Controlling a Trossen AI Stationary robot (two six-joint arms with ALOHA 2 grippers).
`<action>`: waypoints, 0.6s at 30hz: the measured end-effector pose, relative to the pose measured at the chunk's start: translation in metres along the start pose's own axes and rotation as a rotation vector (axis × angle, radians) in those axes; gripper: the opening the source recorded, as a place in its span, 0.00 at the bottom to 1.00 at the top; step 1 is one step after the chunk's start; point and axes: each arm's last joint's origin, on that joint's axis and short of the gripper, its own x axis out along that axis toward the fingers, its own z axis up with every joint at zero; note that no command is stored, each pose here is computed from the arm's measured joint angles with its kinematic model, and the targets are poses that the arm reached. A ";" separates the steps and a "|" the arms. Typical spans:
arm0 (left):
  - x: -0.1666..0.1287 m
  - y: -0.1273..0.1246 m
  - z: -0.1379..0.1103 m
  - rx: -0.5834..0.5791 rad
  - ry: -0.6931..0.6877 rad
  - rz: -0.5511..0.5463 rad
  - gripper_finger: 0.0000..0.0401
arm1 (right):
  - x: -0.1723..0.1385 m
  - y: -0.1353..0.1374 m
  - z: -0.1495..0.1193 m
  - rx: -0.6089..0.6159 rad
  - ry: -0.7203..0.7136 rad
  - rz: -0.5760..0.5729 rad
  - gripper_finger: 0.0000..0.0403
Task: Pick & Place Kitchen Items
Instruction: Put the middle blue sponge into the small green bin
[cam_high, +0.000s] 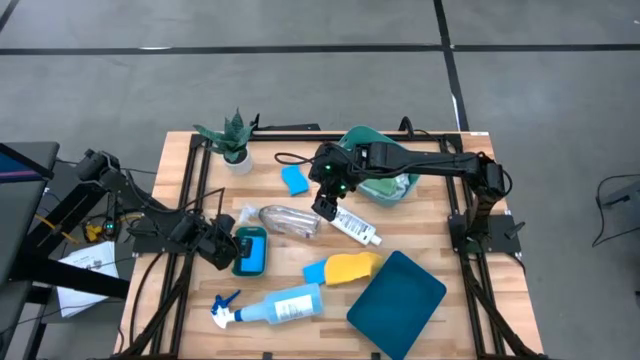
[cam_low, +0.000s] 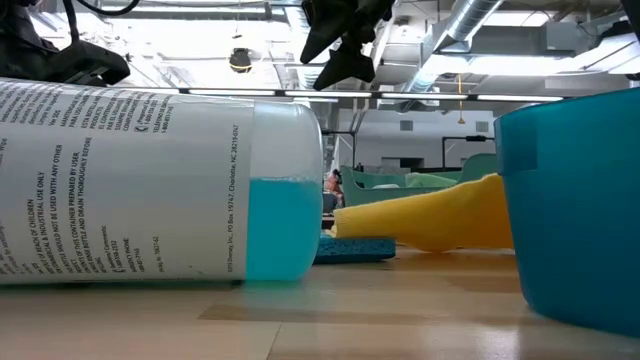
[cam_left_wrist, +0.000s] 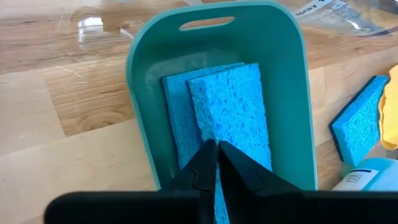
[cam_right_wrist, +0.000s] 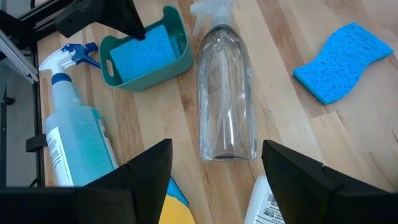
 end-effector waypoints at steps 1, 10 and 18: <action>0.000 0.000 0.000 0.000 0.000 0.000 0.05 | 0.000 0.000 0.000 0.000 0.000 0.000 0.59; 0.000 -0.001 0.000 -0.001 0.002 -0.007 0.19 | 0.000 0.000 0.000 0.000 0.000 0.000 0.59; 0.000 -0.001 0.000 -0.003 0.007 -0.011 0.26 | 0.000 0.000 0.000 -0.004 0.000 0.000 0.59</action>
